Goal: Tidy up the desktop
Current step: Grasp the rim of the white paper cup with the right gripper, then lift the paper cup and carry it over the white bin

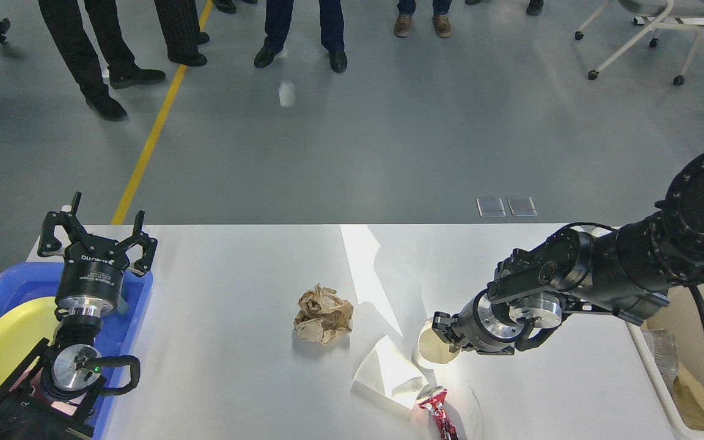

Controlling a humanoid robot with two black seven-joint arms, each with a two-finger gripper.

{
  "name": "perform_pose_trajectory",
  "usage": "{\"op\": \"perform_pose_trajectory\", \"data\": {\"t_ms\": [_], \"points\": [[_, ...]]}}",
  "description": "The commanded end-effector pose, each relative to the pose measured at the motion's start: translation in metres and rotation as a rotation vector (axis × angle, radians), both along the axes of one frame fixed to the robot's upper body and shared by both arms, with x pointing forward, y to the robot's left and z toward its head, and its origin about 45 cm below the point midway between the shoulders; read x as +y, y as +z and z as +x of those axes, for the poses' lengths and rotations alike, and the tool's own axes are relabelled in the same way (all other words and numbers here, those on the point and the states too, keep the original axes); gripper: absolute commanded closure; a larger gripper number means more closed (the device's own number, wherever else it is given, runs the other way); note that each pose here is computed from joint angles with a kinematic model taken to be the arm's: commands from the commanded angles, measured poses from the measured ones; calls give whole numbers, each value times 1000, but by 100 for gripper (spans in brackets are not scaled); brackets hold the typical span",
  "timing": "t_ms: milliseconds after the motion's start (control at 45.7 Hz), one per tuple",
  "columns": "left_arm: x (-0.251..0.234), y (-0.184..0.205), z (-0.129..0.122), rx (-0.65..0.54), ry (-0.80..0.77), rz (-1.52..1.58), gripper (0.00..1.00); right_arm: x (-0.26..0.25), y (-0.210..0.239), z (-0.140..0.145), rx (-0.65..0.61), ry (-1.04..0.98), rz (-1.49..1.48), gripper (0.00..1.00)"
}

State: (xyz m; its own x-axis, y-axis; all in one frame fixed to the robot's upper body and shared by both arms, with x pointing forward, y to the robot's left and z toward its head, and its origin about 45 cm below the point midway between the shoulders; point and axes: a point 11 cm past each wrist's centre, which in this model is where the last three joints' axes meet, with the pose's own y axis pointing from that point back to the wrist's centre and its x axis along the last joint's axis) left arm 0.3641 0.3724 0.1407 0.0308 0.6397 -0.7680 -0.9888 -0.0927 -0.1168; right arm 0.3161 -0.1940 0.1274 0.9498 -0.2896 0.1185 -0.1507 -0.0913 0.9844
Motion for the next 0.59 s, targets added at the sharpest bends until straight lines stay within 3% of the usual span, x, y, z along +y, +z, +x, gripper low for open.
{"op": "perform_pose_trajectory", "data": {"t_ms": [0, 350, 569], "points": [[0, 0, 0, 0, 0, 0, 4, -7, 18, 3, 2, 12, -14, 100], [0, 0, 0, 1, 0, 0, 4, -28, 124, 18, 68, 62, 20, 100], [0, 0, 0, 0, 0, 0, 4, -40, 180, 2, 116, 123, -19, 100]]}}
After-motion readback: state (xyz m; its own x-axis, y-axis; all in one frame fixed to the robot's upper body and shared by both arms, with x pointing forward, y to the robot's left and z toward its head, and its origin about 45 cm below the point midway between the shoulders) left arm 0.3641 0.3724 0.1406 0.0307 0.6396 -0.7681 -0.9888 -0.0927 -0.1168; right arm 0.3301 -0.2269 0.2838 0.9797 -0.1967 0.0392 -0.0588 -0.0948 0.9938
